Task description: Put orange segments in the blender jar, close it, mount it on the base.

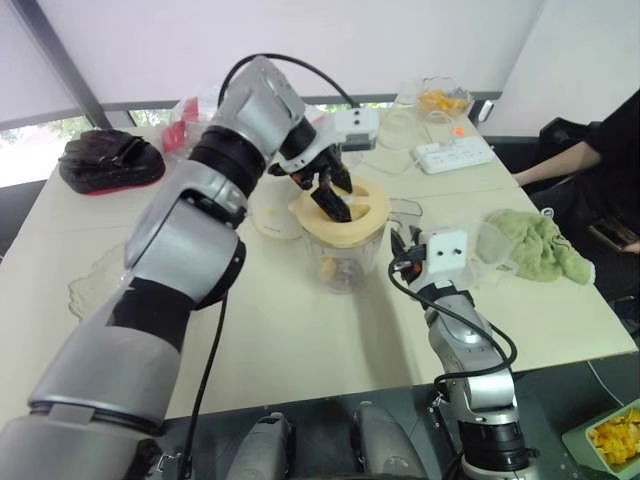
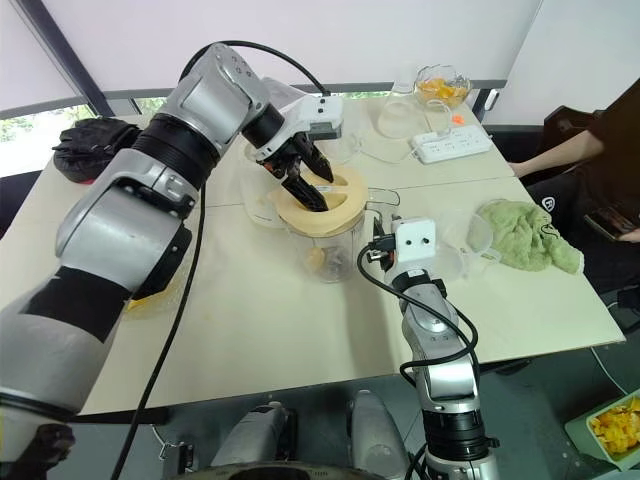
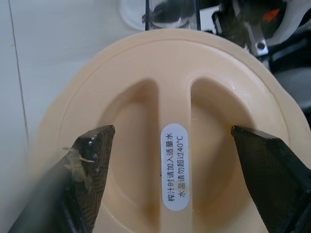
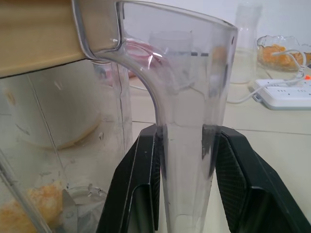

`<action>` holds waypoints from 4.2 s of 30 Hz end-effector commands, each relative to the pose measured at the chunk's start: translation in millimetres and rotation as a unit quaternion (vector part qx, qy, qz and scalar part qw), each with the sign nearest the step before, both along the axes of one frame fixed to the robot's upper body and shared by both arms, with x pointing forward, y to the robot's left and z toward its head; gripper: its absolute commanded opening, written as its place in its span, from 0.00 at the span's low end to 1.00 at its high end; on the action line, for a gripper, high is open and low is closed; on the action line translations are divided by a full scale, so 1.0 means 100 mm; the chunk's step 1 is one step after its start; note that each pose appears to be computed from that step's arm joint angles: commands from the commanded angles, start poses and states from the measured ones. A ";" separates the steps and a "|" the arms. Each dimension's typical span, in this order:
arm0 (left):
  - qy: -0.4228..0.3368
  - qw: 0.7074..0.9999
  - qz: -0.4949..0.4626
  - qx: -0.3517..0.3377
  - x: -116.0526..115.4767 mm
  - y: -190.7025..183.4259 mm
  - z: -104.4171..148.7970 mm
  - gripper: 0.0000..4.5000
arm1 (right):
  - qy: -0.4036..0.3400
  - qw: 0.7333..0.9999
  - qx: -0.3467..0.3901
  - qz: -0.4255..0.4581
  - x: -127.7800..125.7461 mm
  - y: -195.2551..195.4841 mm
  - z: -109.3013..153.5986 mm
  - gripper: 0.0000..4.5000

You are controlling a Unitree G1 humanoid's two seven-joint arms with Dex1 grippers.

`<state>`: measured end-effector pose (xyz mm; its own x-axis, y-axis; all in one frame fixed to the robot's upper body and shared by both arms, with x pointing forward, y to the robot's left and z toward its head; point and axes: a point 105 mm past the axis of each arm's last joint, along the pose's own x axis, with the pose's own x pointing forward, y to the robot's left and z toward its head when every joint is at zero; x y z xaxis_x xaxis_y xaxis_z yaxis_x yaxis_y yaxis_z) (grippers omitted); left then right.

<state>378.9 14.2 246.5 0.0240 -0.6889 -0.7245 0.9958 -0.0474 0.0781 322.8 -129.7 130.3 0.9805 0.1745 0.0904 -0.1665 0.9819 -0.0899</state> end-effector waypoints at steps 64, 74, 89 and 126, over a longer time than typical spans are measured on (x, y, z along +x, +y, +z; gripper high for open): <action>-0.256 0.771 0.459 -0.360 -0.76 1.31 -0.76 0.91 | -0.179 0.979 0.094 0.034 1.25 0.77 2.36 0.31; -0.264 0.770 0.463 -0.352 -0.81 1.32 -0.74 0.91 | -0.184 0.974 0.122 0.054 1.26 0.97 2.36 0.31; -0.269 0.775 0.457 -0.346 -0.85 1.24 -0.66 0.91 | -0.173 0.972 0.132 0.090 1.28 1.19 2.11 0.31; -0.253 0.807 0.421 -0.326 -0.92 1.11 -0.82 0.91 | -0.162 0.977 0.119 0.067 1.35 1.09 1.78 0.31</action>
<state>290.3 128.0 158.0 0.8686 -0.4956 0.0014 0.4855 0.8515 0.1979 464.6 -26.4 284.6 0.8997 0.2306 0.3706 -0.2749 0.9589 0.0706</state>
